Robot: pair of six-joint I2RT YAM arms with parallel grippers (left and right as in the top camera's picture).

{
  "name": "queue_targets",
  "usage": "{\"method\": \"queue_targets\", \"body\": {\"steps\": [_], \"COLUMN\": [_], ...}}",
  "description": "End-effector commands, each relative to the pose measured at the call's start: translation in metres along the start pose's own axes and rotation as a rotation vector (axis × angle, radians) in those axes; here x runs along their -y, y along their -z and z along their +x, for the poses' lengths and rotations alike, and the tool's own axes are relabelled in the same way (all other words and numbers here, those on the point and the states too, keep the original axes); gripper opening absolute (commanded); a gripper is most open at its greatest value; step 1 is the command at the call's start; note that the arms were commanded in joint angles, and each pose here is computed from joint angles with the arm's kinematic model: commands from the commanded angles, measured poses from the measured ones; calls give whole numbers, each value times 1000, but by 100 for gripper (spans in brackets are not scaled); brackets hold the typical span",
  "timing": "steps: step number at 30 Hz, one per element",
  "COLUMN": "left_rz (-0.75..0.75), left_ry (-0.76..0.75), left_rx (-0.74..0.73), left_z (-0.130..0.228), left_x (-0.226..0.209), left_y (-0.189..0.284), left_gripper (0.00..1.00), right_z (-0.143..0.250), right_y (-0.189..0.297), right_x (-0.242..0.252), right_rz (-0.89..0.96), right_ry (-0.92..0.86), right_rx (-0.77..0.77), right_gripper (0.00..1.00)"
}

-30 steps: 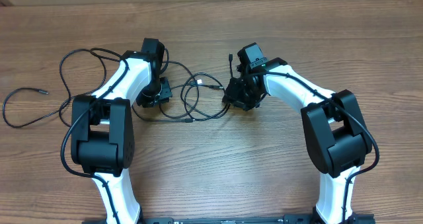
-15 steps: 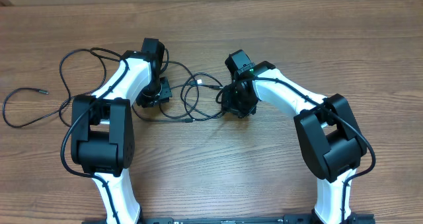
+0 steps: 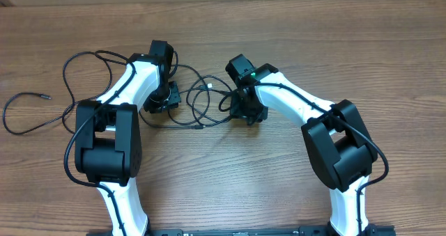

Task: Untangle cables

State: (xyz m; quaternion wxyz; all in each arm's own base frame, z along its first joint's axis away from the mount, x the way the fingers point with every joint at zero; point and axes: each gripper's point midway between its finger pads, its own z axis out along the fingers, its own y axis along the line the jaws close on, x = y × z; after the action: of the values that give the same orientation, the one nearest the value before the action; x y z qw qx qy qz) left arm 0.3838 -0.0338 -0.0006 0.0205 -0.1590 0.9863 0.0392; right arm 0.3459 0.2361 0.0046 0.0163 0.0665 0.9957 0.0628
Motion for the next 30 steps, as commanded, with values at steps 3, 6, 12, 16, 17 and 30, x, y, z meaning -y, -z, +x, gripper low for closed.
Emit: {"method": "queue_targets", "body": {"steps": [3, 6, 12, 16, 17, 30], "left_rz": [-73, -70, -71, -71, -71, -105], "left_ry": [-1, 0, 0, 0, 0, -10], "left_rx": [-53, -46, -48, -48, -49, -76], "left_z": [10, 9, 9, 9, 9, 16], "left_x": [-14, -13, -13, -13, -13, -20], "left_y": [-29, -29, -29, -29, -29, -28], "left_gripper": [37, 37, 37, 37, 37, 38], "right_z": [-8, -17, -27, -22, -21, -25], "right_y": [15, 32, 32, 2, -5, 2], "right_x": [-9, -18, -18, -11, -9, 69], "right_rz": [15, 0, 39, 102, 119, 466], "right_ry": [-1, 2, 21, 38, 39, 33], "right_rx": [7, 26, 73, 35, 28, 41], "right_gripper": [43, 43, 43, 43, 43, 33]}}
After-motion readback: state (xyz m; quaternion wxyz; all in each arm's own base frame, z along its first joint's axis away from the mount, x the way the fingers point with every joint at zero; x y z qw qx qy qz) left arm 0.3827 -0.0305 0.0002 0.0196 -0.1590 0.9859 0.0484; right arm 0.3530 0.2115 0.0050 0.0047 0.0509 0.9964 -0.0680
